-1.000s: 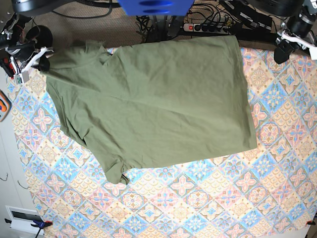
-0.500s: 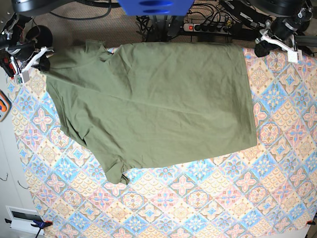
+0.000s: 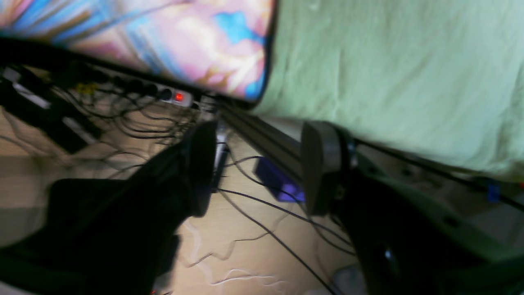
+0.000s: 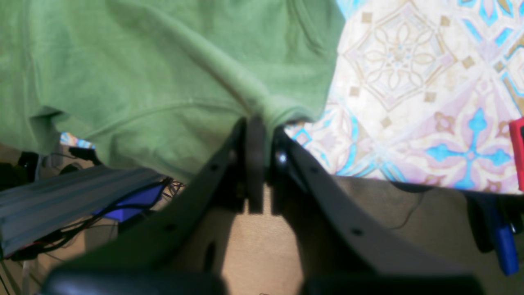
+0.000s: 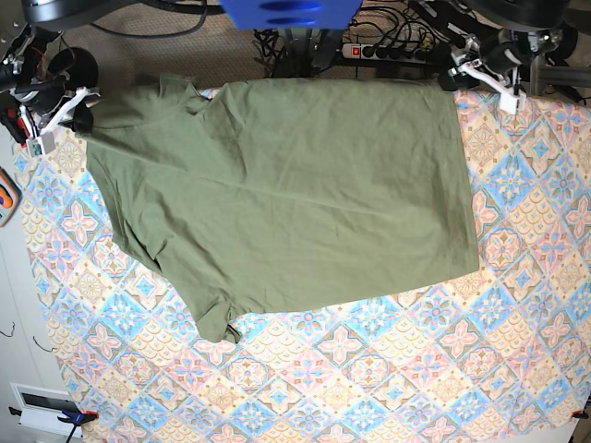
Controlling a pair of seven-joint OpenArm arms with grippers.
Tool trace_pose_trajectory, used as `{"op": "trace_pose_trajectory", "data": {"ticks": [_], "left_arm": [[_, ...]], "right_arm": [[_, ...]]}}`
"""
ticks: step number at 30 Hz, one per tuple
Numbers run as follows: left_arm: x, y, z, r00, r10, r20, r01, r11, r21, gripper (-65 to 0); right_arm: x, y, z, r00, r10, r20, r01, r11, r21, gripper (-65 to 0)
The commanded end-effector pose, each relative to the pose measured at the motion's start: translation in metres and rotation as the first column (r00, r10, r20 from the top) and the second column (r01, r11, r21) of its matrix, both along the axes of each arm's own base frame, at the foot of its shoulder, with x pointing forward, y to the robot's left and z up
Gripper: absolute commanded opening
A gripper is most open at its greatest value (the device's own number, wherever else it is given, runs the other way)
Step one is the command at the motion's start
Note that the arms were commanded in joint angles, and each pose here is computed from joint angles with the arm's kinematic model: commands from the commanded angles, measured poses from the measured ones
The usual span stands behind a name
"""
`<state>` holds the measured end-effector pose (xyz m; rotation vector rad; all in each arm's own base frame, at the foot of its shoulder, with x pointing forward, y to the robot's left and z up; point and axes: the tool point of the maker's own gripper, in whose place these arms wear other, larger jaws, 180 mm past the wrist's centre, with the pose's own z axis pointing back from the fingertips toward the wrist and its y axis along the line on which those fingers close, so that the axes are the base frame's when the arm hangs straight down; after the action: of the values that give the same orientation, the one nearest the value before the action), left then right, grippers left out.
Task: Layout the t-shirt on the table in an organized manner, then fold the t-shirt properly
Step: 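Lower the shirt flat and draw both grippers inward along the collar edge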
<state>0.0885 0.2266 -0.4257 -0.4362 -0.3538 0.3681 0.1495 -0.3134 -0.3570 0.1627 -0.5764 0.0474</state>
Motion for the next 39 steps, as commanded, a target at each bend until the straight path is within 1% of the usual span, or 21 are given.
{"op": "trace_pose_trajectory", "data": {"ticks": [1, 4, 7, 9, 12, 15, 18, 22, 23, 24, 26, 27, 28, 36, 39], "left_arm": [[0.006, -0.008, 0.002, 0.999, -0.028, 0.017, 0.029, 0.999, -0.016, -31.8], [0.008, -0.019, -0.006, 0.997, -0.081, 0.002, 0.081, 0.997, 0.003, -31.8], [0.009, -0.018, -0.010, 0.995, -0.103, -0.008, 0.104, 0.994, 0.033, -31.8], [0.015, -0.023, -0.011, 0.992, -0.126, -0.003, 0.126, 0.991, 0.037, -31.8], [0.014, -0.029, -0.015, 0.988, -0.155, -0.015, 0.155, 0.987, 0.044, -31.9], [0.013, -0.032, -0.019, 0.981, -0.191, -0.030, 0.192, 0.979, 0.069, -31.9], [0.014, -0.041, -0.023, 0.971, -0.235, -0.041, 0.237, 0.969, 0.075, -32.2], [0.016, -0.043, -0.022, 0.969, -0.243, -0.033, 0.245, 0.967, 0.075, -32.9], [0.017, -0.043, -0.021, 0.969, -0.245, -0.028, 0.246, 0.966, 0.076, -35.6], [0.021, -0.042, -0.017, 0.969, -0.246, -0.015, 0.246, 0.966, 0.083, -41.2], [0.028, -0.044, -0.010, 0.967, -0.254, 0.021, 0.251, 0.963, 0.095, -56.1], [0.035, -0.045, -0.004, 0.966, -0.254, 0.055, 0.247, 0.963, 0.104, -62.4], [0.039, -0.047, 0.001, 0.964, -0.254, 0.079, 0.245, 0.963, 0.109, -65.0], [0.043, -0.055, 0.030, 0.946, -0.284, 0.157, 0.265, 0.955, 0.135, -65.0], [0.046, -0.041, 0.045, 0.946, -0.267, 0.185, 0.235, 0.955, 0.180, -65.0]], "right_arm": [[0.007, -0.003, 0.011, 0.999, 0.015, 0.038, -0.015, 1.000, -0.015, -64.3], [0.007, -0.003, 0.011, 0.999, 0.014, 0.037, -0.013, 1.000, -0.016, -64.3], [0.008, -0.003, 0.012, 0.999, 0.014, 0.041, -0.014, 1.000, -0.015, -64.3], [0.008, -0.003, 0.012, 0.999, 0.014, 0.041, -0.014, 1.000, -0.015, -64.3], [0.008, -0.003, 0.012, 0.999, 0.013, 0.042, -0.012, 1.000, -0.016, -64.3], [0.008, -0.003, 0.012, 0.999, 0.013, 0.042, -0.012, 1.000, -0.016, -64.3], [0.008, -0.003, 0.012, 0.999, 0.013, 0.042, -0.012, 1.000, -0.016, -64.3], [0.008, -0.003, 0.012, 0.999, 0.013, 0.042, -0.012, 1.000, -0.016, -64.3], [0.008, -0.003, 0.012, 0.999, 0.013, 0.041, -0.012, 1.000, -0.017, -64.3], [0.008, -0.003, 0.012, 0.999, 0.013, 0.041, -0.012, 1.000, -0.017, -64.3], [0.008, -0.003, 0.012, 0.999, 0.013, 0.041, -0.012, 1.000, -0.017, -64.3], [0.008, -0.003, 0.012, 0.999, 0.013, 0.041, -0.012, 1.000, -0.017, -64.3], [0.008, -0.003, 0.012, 0.999, 0.013, 0.041, -0.012, 1.000, -0.017, -64.3], [0.008, -0.004, 0.011, 0.999, 0.012, 0.040, -0.011, 1.000, -0.016, -64.3], [0.008, -0.004, 0.011, 0.999, 0.012, 0.040, -0.011, 1.000, -0.016, -64.3]]}}
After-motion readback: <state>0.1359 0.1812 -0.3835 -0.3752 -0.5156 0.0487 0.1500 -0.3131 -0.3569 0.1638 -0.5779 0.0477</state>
